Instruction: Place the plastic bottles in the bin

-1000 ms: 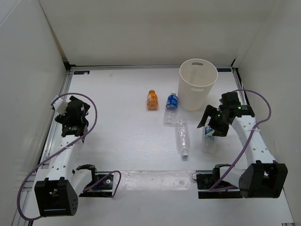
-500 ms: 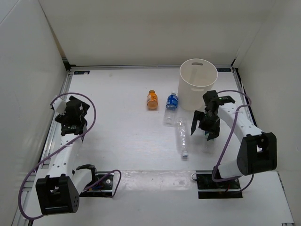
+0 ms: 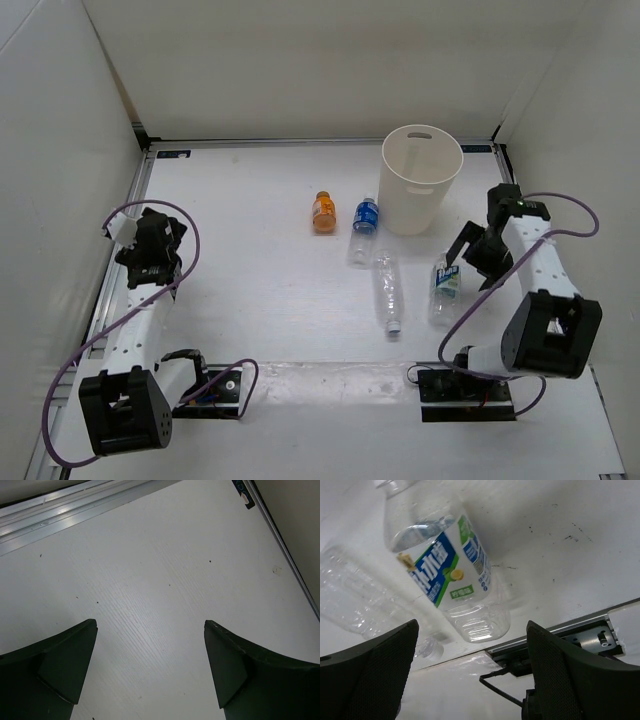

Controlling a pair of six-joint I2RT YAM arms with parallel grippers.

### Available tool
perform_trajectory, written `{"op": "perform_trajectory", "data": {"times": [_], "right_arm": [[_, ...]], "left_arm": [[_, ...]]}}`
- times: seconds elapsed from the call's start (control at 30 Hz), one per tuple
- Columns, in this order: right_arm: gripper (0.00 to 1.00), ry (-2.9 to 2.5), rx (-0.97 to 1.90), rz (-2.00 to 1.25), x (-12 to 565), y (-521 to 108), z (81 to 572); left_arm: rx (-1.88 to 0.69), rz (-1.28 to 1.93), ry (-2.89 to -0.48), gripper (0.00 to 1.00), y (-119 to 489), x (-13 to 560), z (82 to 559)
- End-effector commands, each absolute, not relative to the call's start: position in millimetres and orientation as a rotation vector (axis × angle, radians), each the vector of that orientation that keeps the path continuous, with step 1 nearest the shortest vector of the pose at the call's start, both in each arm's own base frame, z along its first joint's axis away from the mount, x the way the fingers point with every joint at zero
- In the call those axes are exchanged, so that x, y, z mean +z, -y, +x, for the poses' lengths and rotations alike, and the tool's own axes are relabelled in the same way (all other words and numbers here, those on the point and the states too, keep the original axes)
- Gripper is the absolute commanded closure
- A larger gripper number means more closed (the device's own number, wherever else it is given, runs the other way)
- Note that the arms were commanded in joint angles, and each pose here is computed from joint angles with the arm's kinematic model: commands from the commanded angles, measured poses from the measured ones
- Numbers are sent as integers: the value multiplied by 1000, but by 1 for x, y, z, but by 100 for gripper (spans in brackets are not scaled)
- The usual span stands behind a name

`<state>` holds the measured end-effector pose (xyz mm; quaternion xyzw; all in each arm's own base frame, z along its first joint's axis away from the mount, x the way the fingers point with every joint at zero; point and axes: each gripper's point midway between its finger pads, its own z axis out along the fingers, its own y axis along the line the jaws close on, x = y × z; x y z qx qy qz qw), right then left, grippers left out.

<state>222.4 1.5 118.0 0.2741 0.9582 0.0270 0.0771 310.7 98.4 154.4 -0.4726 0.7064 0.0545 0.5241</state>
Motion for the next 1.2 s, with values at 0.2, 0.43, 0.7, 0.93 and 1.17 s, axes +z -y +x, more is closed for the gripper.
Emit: {"op": "perform_trajectory", "data": {"times": [0.2, 0.43, 0.7, 0.93, 1.17], "right_arm": [[10, -2996, 188, 817, 87, -12, 245], [10, -3088, 166, 779, 67, -20, 251], [10, -3211, 118, 845, 46, -19, 243], [32, -3254, 109, 841, 43, -18, 250], [49, -3207, 139, 807, 61, -17, 253]], "left_arm": [[90, -1158, -1678, 1, -96, 156, 313], [91, -1169, -1675, 1, -97, 157, 308], [90, -1183, -1676, 1, -96, 154, 307], [90, -1193, -1666, 1, -98, 156, 306], [99, -1206, -1668, 1, -99, 152, 302]]}}
